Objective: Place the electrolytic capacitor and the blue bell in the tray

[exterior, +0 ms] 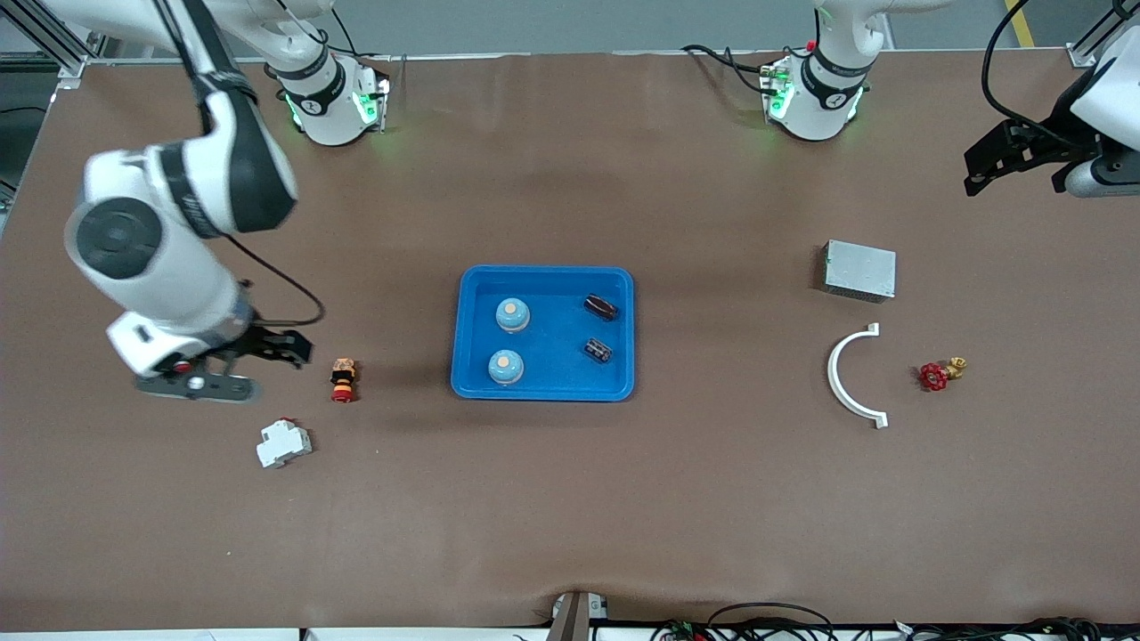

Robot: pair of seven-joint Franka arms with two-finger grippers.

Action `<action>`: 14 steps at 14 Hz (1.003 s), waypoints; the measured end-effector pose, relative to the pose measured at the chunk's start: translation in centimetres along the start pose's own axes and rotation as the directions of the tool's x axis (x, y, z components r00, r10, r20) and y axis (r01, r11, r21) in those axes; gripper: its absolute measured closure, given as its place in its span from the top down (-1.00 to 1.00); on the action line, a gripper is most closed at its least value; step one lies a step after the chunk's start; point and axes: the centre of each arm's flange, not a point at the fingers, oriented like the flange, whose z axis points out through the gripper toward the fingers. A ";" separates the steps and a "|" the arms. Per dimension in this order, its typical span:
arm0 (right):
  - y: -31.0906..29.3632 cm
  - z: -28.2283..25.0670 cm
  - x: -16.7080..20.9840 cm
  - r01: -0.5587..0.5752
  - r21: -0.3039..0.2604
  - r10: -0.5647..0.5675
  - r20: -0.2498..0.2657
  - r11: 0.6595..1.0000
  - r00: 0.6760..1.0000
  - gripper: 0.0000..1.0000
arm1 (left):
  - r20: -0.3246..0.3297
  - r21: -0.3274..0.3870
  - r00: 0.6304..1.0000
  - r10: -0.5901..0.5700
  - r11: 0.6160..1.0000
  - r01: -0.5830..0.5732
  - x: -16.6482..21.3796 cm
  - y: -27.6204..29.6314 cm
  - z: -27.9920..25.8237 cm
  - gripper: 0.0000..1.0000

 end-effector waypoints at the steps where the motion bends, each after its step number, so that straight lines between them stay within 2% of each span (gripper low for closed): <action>1: 2.1 -0.9 -0.3 0.012 0.034 -0.012 0.017 0.999 1.000 1.00 | 0.000 0.000 1.000 0.000 1.000 0.000 0.0 0.0 0.0 1.00; 4: 8.4 -3.0 -1.1 0.034 0.075 -0.037 0.037 0.997 0.999 1.00 | 0.000 0.000 1.000 0.001 1.000 -0.001 0.0 0.0 0.0 1.00; 6: 9.9 -5.1 -1.8 0.019 0.102 -0.020 0.009 0.995 1.000 1.00 | 0.000 0.000 1.000 0.001 1.000 -0.001 0.0 0.0 0.0 1.00; 10: 7.4 -9.3 -3.8 -0.027 0.170 0.030 -0.011 0.985 1.000 1.00 | 0.000 0.000 1.000 0.001 1.000 -0.001 0.0 0.1 0.0 1.00; 14: 5.8 -10.4 -4.4 -0.023 0.171 0.028 -0.024 0.985 0.999 1.00 | 0.000 0.000 1.000 0.001 1.000 -0.001 0.0 0.1 0.0 1.00</action>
